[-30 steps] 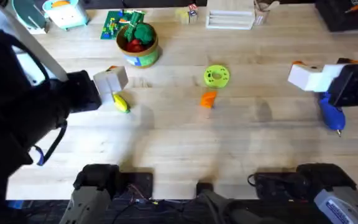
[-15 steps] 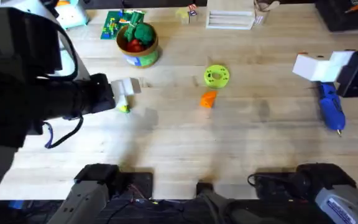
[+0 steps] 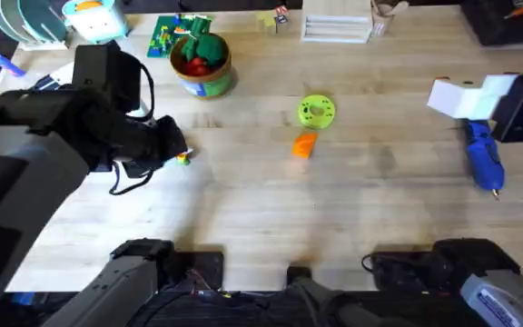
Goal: Pick up the gripper from the table and insert it into the empty holder that is missing its gripper. Then pick up a screw, insert it into the mounting hole, and use the screwdriver to tighten it. Finally, clean up the table by picking up the vegetable and placing it into the bucket.
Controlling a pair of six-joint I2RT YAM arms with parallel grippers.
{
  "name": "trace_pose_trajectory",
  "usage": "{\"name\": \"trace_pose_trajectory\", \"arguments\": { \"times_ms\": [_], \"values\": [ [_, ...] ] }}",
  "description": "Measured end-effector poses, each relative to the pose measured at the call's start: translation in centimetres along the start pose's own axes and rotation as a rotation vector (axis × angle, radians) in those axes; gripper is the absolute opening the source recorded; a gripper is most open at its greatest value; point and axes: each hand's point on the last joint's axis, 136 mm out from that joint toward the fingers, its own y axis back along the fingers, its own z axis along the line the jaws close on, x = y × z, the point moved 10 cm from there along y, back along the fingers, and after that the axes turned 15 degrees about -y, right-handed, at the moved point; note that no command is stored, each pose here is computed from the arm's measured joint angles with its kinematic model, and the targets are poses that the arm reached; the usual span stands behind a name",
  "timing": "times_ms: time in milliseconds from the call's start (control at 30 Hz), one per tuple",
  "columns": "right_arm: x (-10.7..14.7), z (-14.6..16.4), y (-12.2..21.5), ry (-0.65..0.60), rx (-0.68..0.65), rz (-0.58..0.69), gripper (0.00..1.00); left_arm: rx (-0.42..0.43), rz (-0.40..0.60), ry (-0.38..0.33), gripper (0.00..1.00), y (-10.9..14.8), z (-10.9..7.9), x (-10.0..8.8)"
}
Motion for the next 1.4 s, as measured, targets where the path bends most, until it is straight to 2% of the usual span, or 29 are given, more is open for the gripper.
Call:
{"name": "trace_pose_trajectory", "arguments": {
  "times_ms": [33, 67, 133, 233, 267, 500, 700, 833, 1167, 1267, 1400],
  "values": [
    [0.0, 0.0, 0.0, 0.000, 0.000, 0.001, 0.992, 0.021, -0.007, -0.016, 0.067, 0.0, -0.2, -0.1],
    [0.0, 0.0, 0.0, 0.000, 0.001, 0.003, 0.992, 0.047, -0.017, -0.034, 0.165, 0.1, -0.4, -0.2],
    [0.1, 0.0, 0.0, 0.000, 0.002, 0.006, 0.992, 0.109, -0.039, -0.083, 0.410, 0.4, -1.0, -0.4],
    [0.1, 0.0, 0.0, 0.000, 0.002, 0.006, 0.992, 0.213, -0.076, -0.191, 0.882, 1.5, -2.5, -0.6],
    [0.1, 0.0, 0.0, 0.000, 0.002, 0.006, 0.992, 0.248, -0.094, -0.227, 0.965, 2.1, -3.2, -0.8],
    [0.1, 0.0, 0.0, 0.000, 0.002, 0.006, 0.992, 0.455, -0.225, -0.471, 0.994, 5.4, -7.8, -1.4],
    [0.1, 0.0, 0.0, 0.000, 0.002, 0.006, 0.992, 0.689, -0.440, -0.702, 0.994, 7.9, -13.2, -1.6],
    [0.1, 0.0, 0.0, 0.000, 0.002, 0.007, 0.992, 0.785, -0.556, -0.779, 0.994, 9.5, -15.2, -1.7],
    [0.1, 0.0, 0.0, 0.000, 0.002, 0.007, 0.992, 0.775, -0.554, -0.789, 0.993, 9.6, -15.2, -1.6],
    [0.1, 0.0, 0.0, 0.000, 0.002, 0.007, 0.992, 0.748, -0.579, -0.848, 0.994, 9.5, -15.2, -1.6],
    [0.1, 0.0, 0.0, 0.000, 0.002, 0.007, 0.992, 0.727, -0.639, -0.991, 0.993, 9.4, -15.8, -1.4]
  ]
}}
